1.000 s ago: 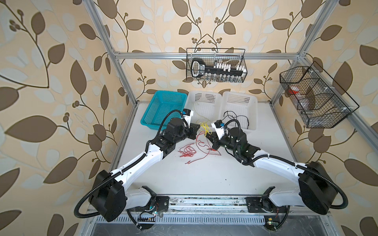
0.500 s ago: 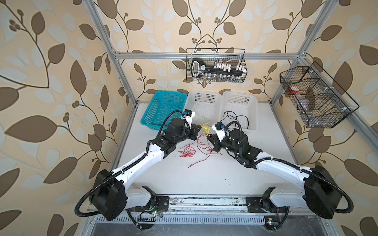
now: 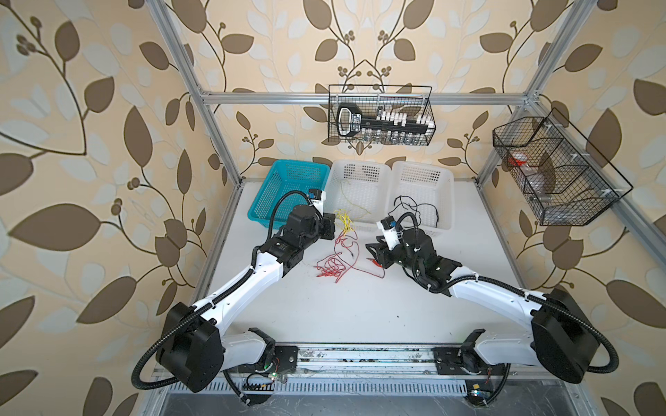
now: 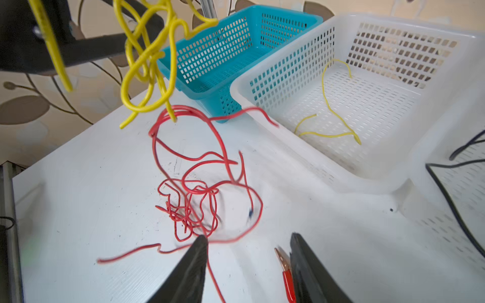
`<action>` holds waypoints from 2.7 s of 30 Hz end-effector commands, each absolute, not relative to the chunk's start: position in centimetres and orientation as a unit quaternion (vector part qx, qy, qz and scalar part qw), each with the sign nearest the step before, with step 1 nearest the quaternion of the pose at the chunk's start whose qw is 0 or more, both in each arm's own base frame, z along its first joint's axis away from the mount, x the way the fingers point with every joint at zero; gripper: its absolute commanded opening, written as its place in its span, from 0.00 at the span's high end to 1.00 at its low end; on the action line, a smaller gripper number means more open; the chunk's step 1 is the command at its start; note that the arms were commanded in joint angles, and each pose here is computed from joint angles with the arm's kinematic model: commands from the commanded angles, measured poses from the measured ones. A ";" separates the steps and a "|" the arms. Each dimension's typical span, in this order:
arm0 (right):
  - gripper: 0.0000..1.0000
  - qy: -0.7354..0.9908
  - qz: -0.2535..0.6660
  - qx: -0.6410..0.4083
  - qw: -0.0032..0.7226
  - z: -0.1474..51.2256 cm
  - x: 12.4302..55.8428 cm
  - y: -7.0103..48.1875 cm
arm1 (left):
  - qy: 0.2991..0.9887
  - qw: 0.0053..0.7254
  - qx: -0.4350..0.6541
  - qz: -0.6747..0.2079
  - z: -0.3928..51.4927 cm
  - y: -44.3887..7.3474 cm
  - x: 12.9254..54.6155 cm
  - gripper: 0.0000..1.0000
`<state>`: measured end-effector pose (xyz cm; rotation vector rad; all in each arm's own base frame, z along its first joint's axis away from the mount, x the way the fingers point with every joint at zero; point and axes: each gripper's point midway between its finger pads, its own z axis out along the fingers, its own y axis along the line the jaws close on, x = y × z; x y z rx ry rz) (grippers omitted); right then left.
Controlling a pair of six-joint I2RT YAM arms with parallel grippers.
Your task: Untangle the cables
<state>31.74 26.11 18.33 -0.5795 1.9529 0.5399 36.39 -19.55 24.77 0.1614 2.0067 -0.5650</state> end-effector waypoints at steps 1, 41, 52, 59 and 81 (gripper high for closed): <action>0.44 0.786 0.219 -0.247 0.522 21.4 31.1 26.0 | 0.824 0.515 0.076 -0.225 25.5 -19.5 36.5 1.00; 1.00 0.804 0.197 -0.153 0.539 24.1 36.0 25.0 | 0.843 0.503 0.041 -0.188 24.0 -17.8 36.9 1.00; 1.00 0.864 0.120 -0.052 0.486 17.7 35.6 15.2 | 0.812 0.548 -0.024 -0.201 26.7 -15.2 36.9 1.00; 1.00 0.879 0.158 -0.063 0.446 14.5 34.5 15.3 | 0.780 0.570 -0.039 -0.255 28.9 -15.1 36.4 1.00; 0.54 0.779 0.296 -0.223 0.506 22.7 29.0 26.0 | 0.792 0.542 -0.001 -0.281 28.5 -17.3 36.9 1.00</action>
